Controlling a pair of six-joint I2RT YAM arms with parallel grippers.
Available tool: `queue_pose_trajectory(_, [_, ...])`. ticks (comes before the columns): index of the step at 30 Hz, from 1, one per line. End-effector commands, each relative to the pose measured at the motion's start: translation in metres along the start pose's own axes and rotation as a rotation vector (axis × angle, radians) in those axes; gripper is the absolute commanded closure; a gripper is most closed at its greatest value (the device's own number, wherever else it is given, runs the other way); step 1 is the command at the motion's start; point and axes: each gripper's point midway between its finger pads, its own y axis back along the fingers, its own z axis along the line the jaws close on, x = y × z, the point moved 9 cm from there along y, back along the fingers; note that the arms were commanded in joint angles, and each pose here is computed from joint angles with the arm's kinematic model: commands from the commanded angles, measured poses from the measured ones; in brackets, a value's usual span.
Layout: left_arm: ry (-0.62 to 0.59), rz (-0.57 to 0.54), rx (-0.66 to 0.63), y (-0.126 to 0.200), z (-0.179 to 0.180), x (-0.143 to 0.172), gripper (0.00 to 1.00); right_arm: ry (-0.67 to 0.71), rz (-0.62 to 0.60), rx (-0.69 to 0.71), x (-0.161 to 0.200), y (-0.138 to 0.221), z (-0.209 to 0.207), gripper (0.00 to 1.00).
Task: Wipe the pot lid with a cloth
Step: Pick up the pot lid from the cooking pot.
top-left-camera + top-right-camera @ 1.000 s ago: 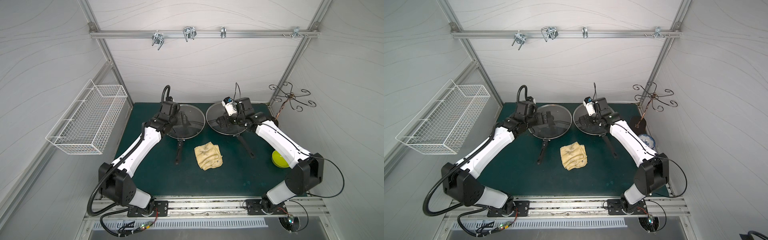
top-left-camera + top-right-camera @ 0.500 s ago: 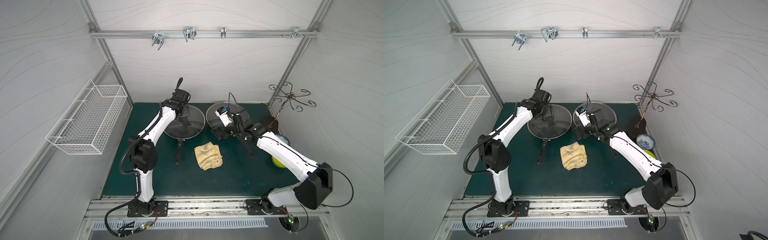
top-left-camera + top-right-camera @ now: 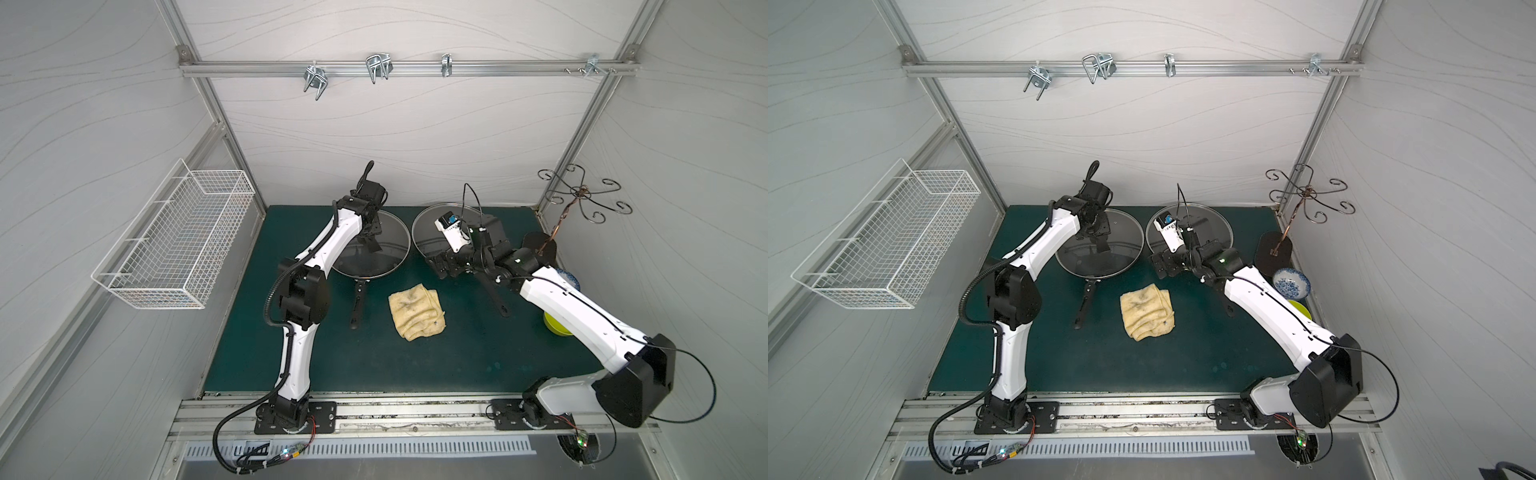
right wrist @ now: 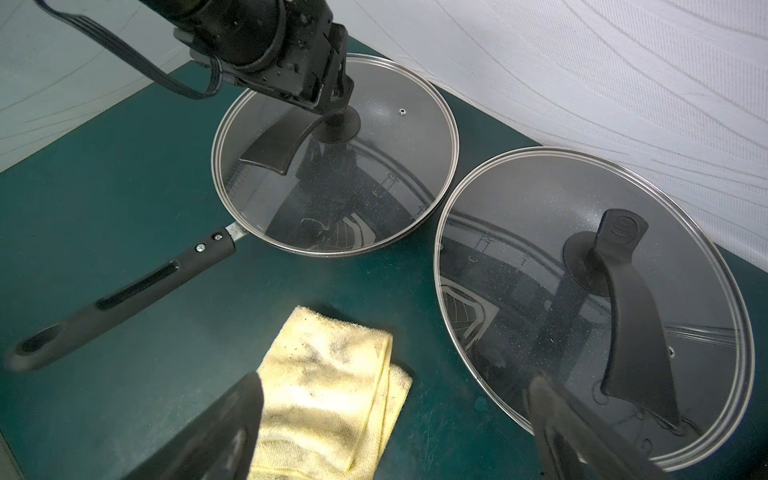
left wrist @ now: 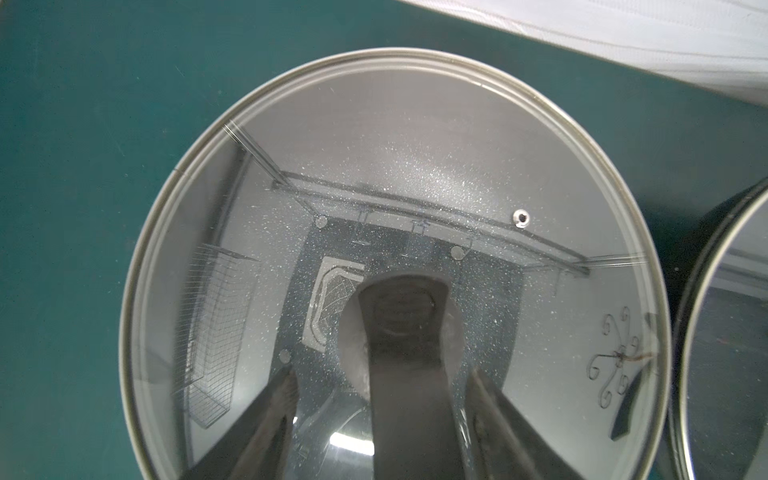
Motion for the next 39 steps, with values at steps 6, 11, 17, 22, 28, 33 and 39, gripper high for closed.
queue_pose_trajectory(6, [0.022,0.015,-0.037,-0.015,-0.003,0.0,0.54,0.016,0.014,0.0,-0.002,0.0,0.0,0.01])
queue_pose_trajectory(11, [0.034,0.05,-0.037,-0.022,-0.004,0.006,0.51,0.016,0.016,0.001,-0.002,-0.001,-0.001,0.01])
queue_pose_trajectory(17, [0.046,0.084,-0.023,-0.027,-0.007,0.008,0.52,0.017,0.02,0.003,-0.003,-0.002,-0.002,0.01])
queue_pose_trajectory(22, [0.05,0.13,-0.035,-0.031,-0.006,0.014,0.57,0.022,0.02,0.009,-0.004,-0.001,-0.002,0.01])
queue_pose_trajectory(28, [0.044,0.156,-0.038,-0.04,-0.009,0.017,0.68,0.036,0.021,0.008,-0.008,-0.003,-0.003,0.01])
queue_pose_trajectory(33, [0.041,0.142,-0.024,-0.035,-0.009,0.013,0.98,0.045,0.022,0.004,-0.009,-0.005,-0.004,0.01])
queue_pose_trajectory(39, [0.002,0.051,0.017,-0.012,-0.009,-0.003,1.0,0.035,0.025,-0.013,-0.008,-0.01,-0.003,0.01])
